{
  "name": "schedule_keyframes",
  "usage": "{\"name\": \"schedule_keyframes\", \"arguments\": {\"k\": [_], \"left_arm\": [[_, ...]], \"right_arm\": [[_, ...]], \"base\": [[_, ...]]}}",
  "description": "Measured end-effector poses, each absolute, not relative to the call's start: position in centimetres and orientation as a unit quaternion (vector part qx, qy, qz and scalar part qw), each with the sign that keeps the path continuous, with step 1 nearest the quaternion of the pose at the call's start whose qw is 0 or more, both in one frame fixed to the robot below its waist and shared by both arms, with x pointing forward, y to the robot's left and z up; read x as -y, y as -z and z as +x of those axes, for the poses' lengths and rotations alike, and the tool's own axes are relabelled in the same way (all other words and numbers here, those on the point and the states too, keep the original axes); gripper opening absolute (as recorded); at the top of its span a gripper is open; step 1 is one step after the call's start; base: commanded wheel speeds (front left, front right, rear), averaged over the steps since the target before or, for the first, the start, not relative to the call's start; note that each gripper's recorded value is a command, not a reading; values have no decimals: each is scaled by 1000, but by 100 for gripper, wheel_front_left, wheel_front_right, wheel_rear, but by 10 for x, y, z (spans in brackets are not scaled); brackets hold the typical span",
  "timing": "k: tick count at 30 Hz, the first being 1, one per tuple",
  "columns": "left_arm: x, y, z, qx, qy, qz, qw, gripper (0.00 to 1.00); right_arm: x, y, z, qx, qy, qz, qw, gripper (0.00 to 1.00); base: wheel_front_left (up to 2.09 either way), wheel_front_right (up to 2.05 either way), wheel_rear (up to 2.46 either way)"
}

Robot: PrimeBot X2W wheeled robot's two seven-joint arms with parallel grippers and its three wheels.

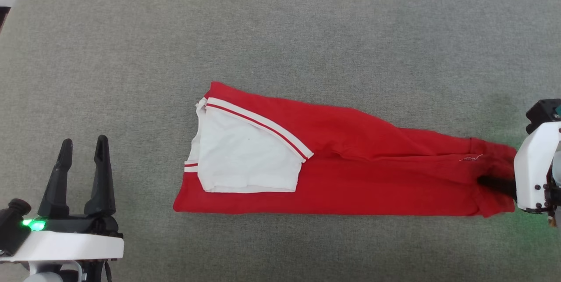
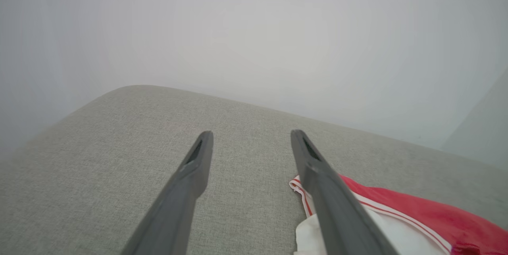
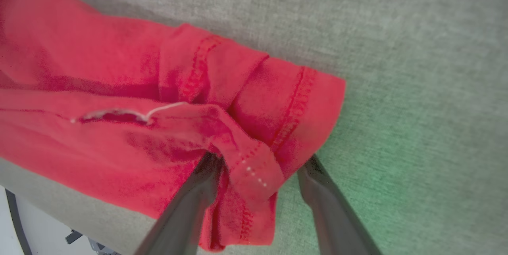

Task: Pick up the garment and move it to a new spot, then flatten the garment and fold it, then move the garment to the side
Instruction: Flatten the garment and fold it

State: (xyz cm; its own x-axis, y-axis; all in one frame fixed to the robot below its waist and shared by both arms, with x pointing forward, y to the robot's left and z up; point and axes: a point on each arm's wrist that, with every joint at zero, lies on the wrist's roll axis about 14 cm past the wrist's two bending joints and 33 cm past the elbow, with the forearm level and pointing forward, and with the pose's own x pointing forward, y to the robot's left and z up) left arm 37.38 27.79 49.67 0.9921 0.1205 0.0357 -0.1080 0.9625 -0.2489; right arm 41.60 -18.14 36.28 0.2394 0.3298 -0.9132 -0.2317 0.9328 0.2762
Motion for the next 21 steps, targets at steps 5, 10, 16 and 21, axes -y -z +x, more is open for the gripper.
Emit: {"name": "schedule_keyframes", "arguments": {"k": [5, 10, 16, 21], "left_arm": [[-277, -497, 376, 27, -56, -126, 990, 100], [-275, -500, 382, 32, -51, -128, 990, 100], [-269, -503, 389, 39, -40, -132, 990, 100], [-262, -508, 394, 47, -27, -134, 989, 100]], "right_arm": [[172, -366, 417, -585, -180, 84, 786, 0], [175, -375, 423, -568, -172, 118, 796, 0], [201, -391, 436, -537, -136, 116, 824, 0], [248, -405, 442, -515, -72, 99, 848, 0]], "base": [[0, 0, 0], [0, 0, 0], [0, 0, 0], [0, 0, 0]]}}
